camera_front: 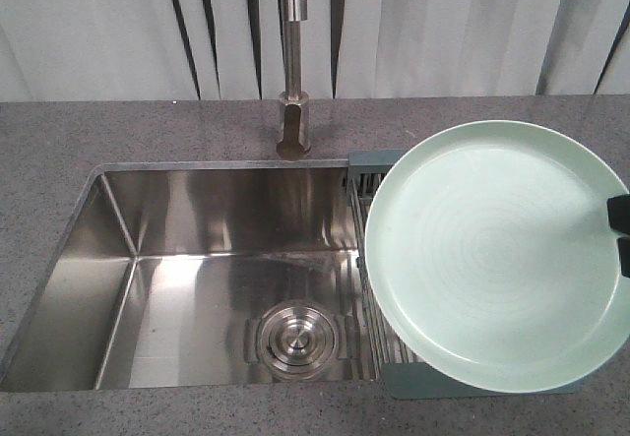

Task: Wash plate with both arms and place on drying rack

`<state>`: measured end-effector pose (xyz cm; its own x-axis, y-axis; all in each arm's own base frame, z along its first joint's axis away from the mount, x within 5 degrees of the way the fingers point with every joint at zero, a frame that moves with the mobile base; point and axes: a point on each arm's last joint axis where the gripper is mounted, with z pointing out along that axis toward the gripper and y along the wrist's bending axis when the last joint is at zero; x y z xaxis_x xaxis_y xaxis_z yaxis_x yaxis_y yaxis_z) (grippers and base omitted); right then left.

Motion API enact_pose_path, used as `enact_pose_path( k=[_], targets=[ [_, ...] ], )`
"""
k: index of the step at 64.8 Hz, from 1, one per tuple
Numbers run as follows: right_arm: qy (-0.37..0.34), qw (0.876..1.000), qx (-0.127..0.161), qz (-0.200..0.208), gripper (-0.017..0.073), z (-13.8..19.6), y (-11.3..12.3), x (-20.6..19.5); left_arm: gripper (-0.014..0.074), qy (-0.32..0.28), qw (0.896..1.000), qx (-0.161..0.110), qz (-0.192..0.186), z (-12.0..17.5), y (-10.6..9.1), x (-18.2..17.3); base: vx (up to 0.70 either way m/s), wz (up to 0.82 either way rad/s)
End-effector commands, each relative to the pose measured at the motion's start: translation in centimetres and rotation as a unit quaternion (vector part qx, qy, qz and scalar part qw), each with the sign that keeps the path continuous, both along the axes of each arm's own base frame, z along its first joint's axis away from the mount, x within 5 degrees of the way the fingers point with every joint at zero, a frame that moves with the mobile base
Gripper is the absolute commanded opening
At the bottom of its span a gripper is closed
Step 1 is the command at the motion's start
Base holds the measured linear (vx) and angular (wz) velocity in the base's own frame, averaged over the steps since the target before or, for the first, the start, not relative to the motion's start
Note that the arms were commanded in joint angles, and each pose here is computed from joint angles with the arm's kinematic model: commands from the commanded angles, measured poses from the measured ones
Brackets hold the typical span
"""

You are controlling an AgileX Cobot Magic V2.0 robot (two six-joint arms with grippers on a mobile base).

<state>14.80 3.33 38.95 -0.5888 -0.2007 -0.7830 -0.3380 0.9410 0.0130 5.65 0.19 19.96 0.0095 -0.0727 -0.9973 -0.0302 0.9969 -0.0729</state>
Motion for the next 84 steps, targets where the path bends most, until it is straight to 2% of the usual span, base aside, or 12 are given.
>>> enact_pose_path(
  k=[1, 84],
  targets=[
    [-0.048, 0.999, 0.013, -0.009, -0.0006, 1.43, -0.07, 0.11, -0.0006, -0.031, 1.000, -0.005, -0.006, -0.03, -0.07, -0.04, 0.00, 0.00],
    [-0.047, 0.999, 0.012, -0.008, -0.0006, 1.43, -0.07, 0.10, -0.0006, -0.031, 1.000, -0.005, -0.006, -0.03, -0.07, -0.04, 0.00, 0.00]
  ],
)
